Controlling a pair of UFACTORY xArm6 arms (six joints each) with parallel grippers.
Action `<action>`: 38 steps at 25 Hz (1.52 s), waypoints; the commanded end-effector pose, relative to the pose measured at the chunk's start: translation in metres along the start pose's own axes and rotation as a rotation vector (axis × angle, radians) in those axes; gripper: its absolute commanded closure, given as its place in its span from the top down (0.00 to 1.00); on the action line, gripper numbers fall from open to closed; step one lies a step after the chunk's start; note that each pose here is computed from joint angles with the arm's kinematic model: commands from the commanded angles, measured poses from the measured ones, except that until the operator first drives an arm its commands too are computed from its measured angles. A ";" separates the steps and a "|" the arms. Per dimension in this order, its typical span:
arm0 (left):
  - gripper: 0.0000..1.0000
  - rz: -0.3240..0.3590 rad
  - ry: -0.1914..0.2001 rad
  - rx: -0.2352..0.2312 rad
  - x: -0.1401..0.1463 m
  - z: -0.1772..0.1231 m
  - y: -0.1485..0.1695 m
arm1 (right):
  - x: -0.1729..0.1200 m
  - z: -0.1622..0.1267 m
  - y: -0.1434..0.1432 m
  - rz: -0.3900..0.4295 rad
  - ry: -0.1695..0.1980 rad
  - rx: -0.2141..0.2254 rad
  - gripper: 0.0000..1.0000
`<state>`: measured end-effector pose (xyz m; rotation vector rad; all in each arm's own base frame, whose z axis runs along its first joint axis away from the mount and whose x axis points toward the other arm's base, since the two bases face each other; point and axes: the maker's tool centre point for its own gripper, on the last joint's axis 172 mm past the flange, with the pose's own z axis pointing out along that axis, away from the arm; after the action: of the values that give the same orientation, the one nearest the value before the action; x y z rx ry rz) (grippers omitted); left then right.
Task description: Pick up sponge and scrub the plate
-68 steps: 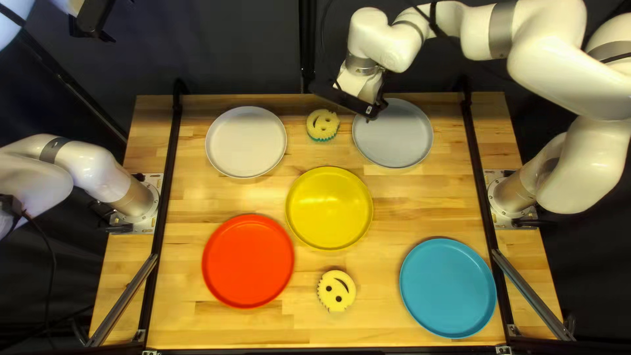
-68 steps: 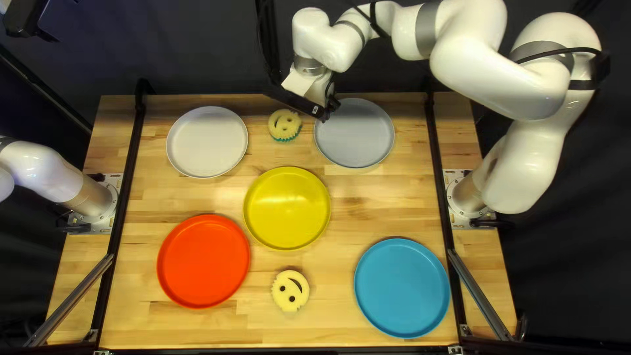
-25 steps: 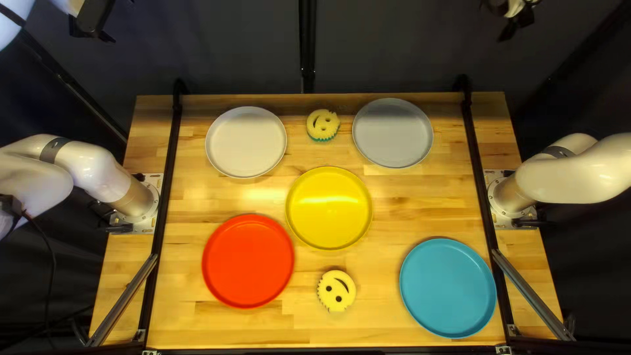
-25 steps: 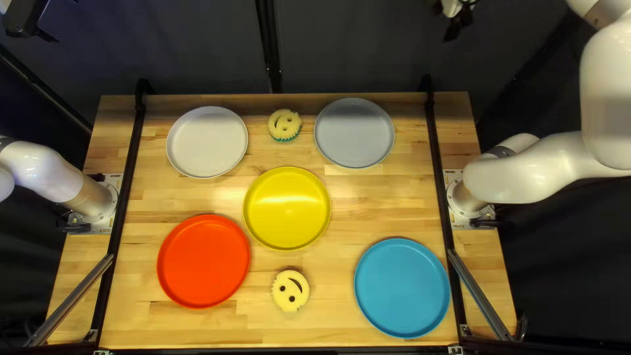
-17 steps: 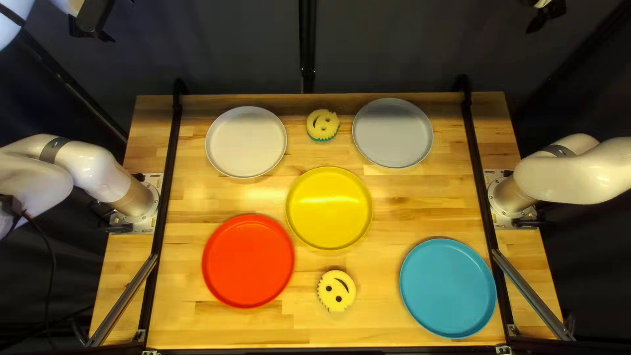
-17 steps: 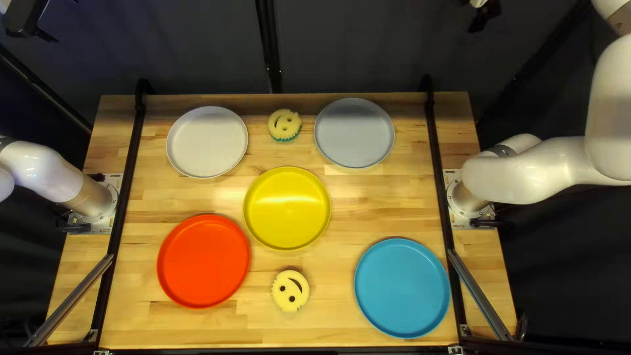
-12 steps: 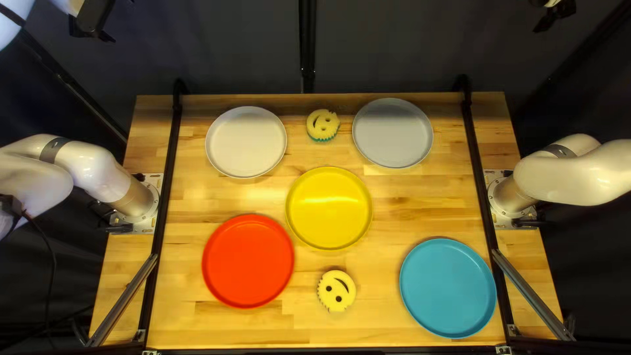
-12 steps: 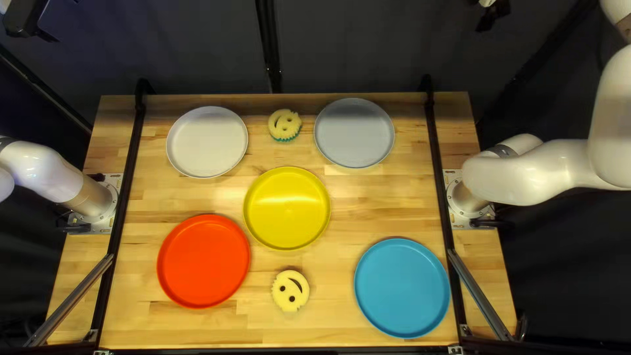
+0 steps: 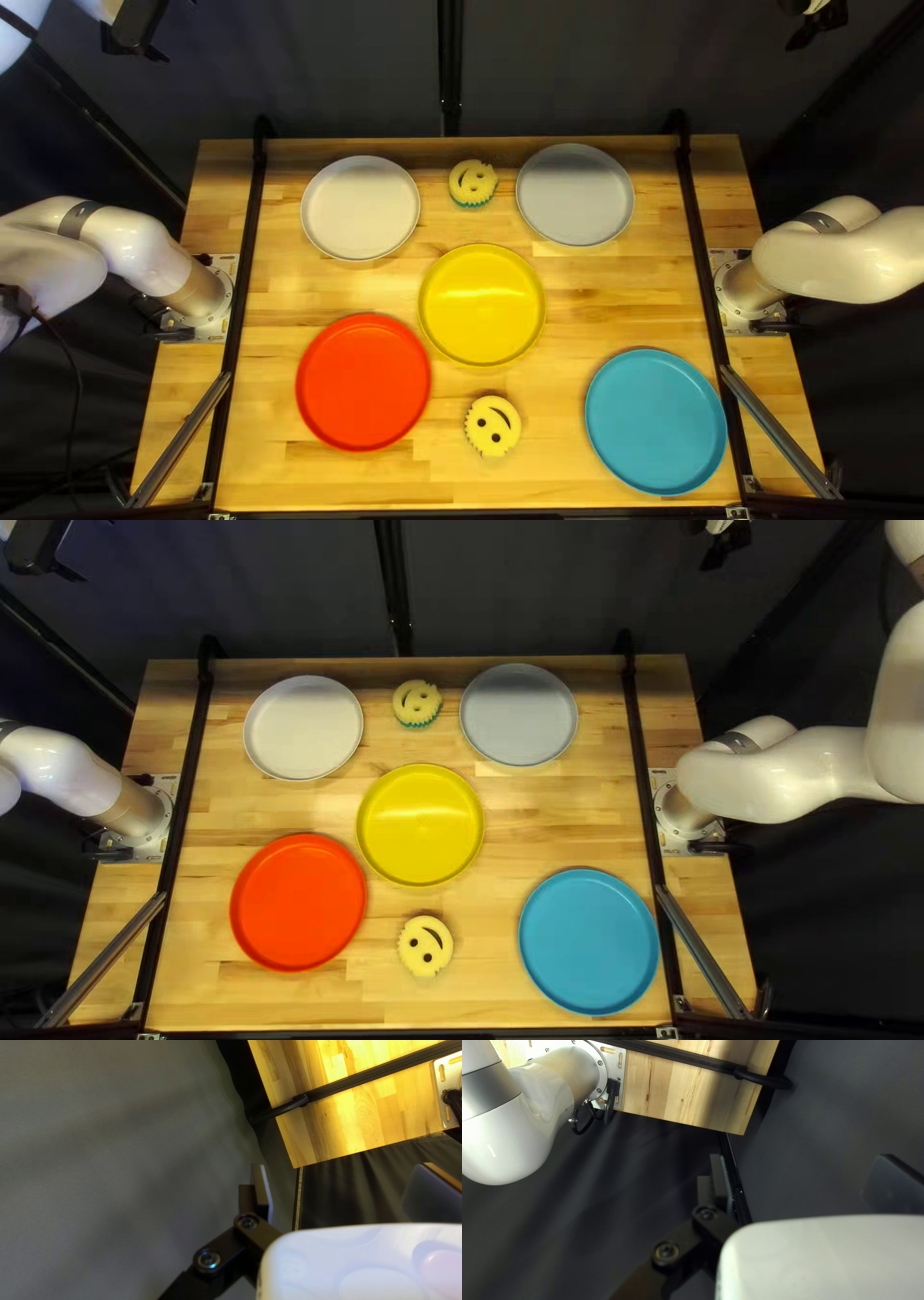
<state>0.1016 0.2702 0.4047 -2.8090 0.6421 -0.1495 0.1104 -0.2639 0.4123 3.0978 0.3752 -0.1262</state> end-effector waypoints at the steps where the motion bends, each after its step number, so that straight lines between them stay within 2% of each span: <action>1: 1.00 0.000 0.000 0.000 0.000 0.000 0.000 | 0.000 0.000 0.000 0.000 0.000 0.000 1.00; 8: 1.00 0.000 0.000 0.000 0.000 0.000 0.000 | 0.000 0.000 0.000 0.000 0.000 0.000 1.00; 13: 1.00 0.037 0.040 -0.006 0.035 0.021 -0.001 | 0.000 0.000 0.000 0.000 0.000 0.000 1.00; 18: 1.00 0.087 0.092 -0.008 0.086 0.037 0.004 | 0.000 0.000 0.000 0.000 0.000 0.000 1.00; 22: 1.00 0.154 0.124 -0.022 0.150 0.064 0.015 | 0.000 0.000 0.000 0.000 0.000 0.000 1.00; 23: 1.00 0.164 0.128 -0.025 0.158 0.068 0.017 | 0.000 0.000 0.000 0.000 0.000 0.000 1.00; 26: 1.00 0.199 0.146 -0.053 0.207 0.098 0.031 | 0.000 0.000 0.000 0.000 0.000 0.000 1.00; 30: 1.00 0.224 0.172 -0.117 0.267 0.131 0.061 | 0.000 0.000 0.000 0.000 0.000 0.000 1.00; 33: 1.00 0.238 0.185 -0.158 0.290 0.143 0.077 | 0.000 0.000 0.000 0.000 0.000 0.000 1.00; 36: 1.00 0.283 0.199 -0.199 0.325 0.162 0.104 | 0.000 0.000 0.000 0.000 0.000 0.000 1.00; 38: 1.00 0.312 0.212 -0.211 0.338 0.164 0.116 | 0.000 0.000 0.000 0.000 0.000 0.000 1.00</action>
<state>0.3700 0.0793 0.2396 -2.8621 1.1559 -0.3204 0.1104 -0.2639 0.4123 3.0979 0.3752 -0.1262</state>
